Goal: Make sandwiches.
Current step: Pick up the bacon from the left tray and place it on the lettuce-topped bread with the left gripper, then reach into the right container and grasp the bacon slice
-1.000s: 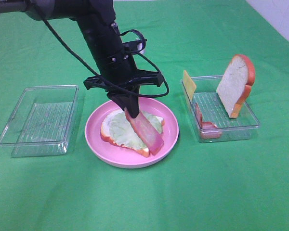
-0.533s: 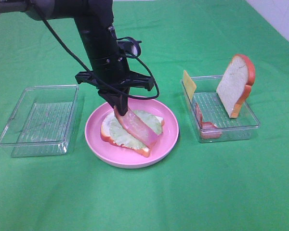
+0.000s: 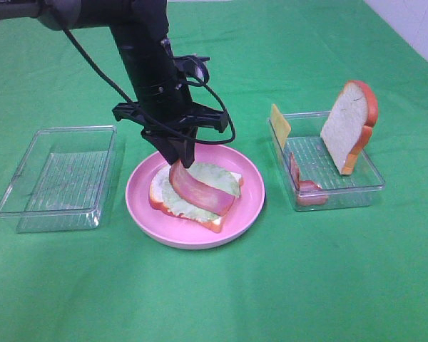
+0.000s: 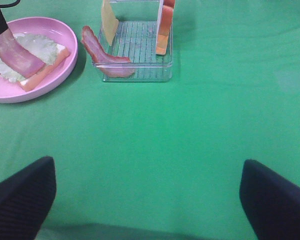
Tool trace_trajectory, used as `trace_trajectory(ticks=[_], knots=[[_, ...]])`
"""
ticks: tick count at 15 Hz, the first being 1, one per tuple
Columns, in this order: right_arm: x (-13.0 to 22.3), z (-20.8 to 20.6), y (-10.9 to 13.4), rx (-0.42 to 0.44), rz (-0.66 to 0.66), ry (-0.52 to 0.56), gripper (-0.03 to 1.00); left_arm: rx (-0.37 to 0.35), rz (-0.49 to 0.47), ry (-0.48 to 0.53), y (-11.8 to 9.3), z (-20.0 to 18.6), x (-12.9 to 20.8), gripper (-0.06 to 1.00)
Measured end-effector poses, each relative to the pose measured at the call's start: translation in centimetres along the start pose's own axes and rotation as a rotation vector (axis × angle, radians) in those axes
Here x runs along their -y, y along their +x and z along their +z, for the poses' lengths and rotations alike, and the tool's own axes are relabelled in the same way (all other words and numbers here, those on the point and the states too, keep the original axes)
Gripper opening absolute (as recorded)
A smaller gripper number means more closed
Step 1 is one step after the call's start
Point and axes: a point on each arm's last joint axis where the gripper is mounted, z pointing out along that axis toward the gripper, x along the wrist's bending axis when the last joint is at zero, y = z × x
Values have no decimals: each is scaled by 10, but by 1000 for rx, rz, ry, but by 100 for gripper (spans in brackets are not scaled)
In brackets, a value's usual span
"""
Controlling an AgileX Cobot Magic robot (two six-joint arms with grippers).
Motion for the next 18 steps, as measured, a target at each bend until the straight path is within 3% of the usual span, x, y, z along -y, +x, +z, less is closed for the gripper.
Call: trace_trajectory(ticks=[2,3,4,7,9,13,15,18], knots=[[0,0,0,0,0,0,95,-20,-9,-1,2,0,0,80],[0,0,0,0,0,1,95,-34,-15,-2,3,0,0,91],[0,0,0,0,0,1,95,-53,-12,-1,5,0,0,96],[0,0,0,0,0,1,95,-83,0,-9,5,-10,-4,99],[0,0,0,0,0,1,95,-98,4,-76,3,-27,-13,99],[0,0,0,0,0,1,95,-125,23,-251,-1,-107,-5,99],[0,0,0,0,0,1,95,-137,-14,-331,16,-149,5,99],[0,0,0,0,0,1,95,-171,-83,-368,46,-184,30,99]])
